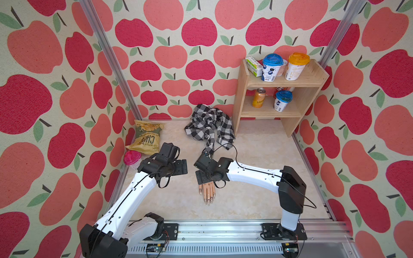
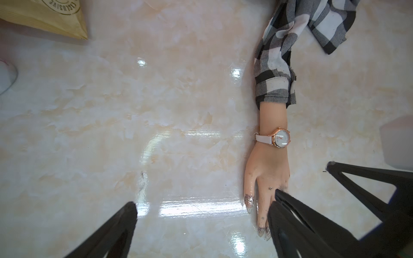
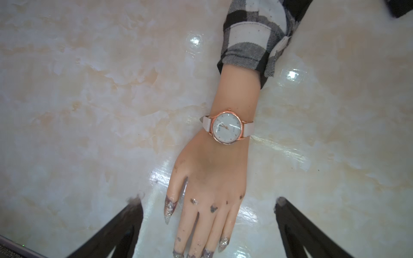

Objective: Take off the watch
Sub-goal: Adjust the hand at the center of the board.

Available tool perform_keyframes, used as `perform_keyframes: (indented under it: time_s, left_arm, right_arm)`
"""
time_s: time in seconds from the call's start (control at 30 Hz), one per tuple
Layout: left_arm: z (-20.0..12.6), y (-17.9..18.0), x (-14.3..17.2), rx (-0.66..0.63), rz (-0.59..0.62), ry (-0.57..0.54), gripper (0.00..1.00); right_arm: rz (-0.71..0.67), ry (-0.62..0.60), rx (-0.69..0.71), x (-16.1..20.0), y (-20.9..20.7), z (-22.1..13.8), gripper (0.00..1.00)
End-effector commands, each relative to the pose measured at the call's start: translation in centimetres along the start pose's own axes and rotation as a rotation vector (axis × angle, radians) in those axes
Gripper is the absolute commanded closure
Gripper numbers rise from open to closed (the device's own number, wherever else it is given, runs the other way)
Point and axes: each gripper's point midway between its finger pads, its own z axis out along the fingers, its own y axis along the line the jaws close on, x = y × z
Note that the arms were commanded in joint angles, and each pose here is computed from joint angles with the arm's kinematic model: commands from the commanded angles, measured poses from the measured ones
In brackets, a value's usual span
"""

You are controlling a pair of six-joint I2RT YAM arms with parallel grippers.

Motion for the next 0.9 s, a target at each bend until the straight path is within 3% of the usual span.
perform_keyframes:
  time_s: [0.0,0.17,0.43,0.87]
  left_arm:
    - [-1.2,0.6,1.1,0.014,-0.030,0.005,0.05]
    - [-1.8,0.3,1.4,0.049,-0.012,0.000,0.05]
    - [-2.6,-0.5,1.5,0.119,0.013,-0.035,0.04]
    - [-3.6,-0.4,1.1,0.130,0.030,-0.063,0.04]
  right_arm:
    - [0.067,0.077,0.076,0.6,-0.6,0.9,0.04]
    - [0.077,0.154,0.169,1.6,0.9,2.7,0.04]
    - [0.126,0.165,0.293,1.9,-1.3,4.1,0.04]
    - [0.178,0.200,0.263,1.6,-2.1,6.7,0.05]
